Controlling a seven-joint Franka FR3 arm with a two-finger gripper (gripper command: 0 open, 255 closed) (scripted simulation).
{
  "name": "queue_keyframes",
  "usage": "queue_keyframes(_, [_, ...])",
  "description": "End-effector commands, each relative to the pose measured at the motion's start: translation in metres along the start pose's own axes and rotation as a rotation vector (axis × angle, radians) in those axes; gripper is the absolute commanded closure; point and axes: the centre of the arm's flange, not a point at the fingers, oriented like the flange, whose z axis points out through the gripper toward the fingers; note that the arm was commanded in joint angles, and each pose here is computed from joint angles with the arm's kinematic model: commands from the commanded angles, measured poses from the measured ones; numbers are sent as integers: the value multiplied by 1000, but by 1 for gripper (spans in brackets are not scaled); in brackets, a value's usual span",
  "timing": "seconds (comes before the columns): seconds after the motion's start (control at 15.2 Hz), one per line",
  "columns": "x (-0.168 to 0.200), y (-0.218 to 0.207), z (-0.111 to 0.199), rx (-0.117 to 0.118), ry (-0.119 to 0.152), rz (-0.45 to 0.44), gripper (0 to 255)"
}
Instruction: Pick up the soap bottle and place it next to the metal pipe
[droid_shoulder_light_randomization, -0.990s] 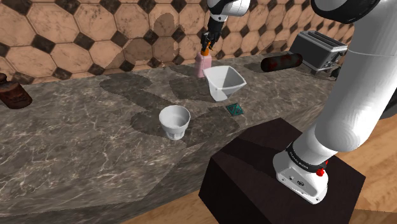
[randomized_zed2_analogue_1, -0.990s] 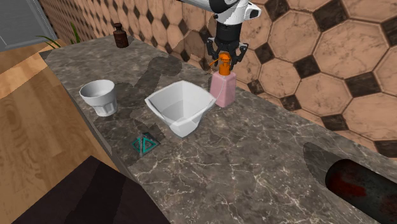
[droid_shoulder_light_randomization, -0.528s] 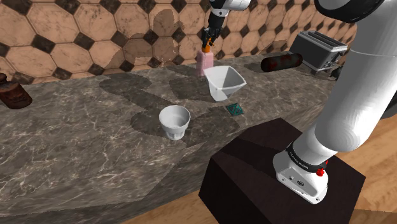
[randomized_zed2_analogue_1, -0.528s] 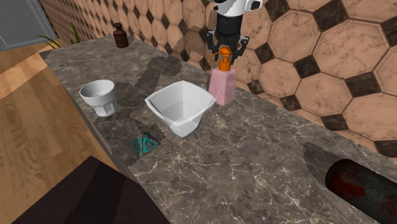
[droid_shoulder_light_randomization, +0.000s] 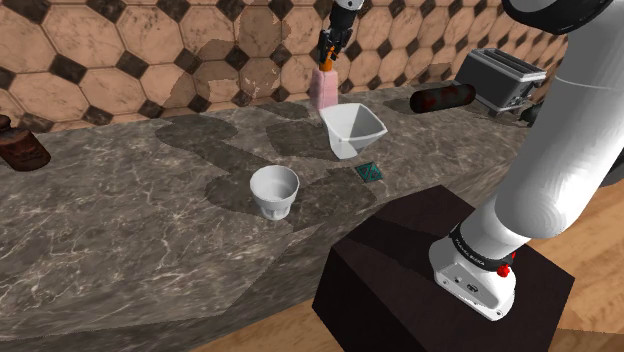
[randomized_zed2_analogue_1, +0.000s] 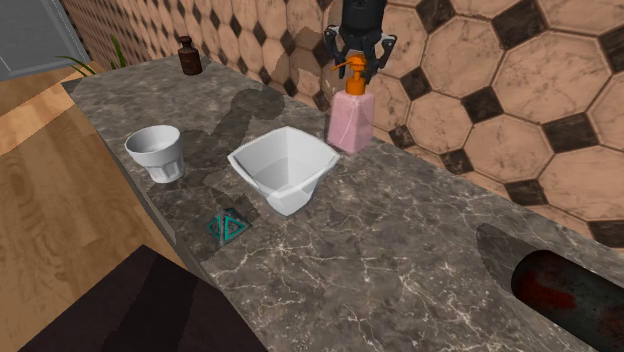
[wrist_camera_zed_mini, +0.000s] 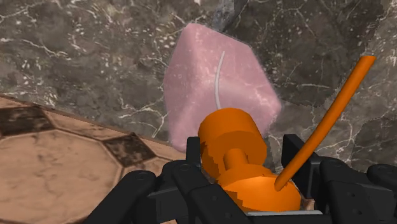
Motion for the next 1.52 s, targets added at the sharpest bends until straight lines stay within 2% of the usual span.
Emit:
queue_keyframes(0.0, [3,-1,-10,0,0,0,255])
queue_keyframes(1.45, [25,-8,-124,0,0,0,255])
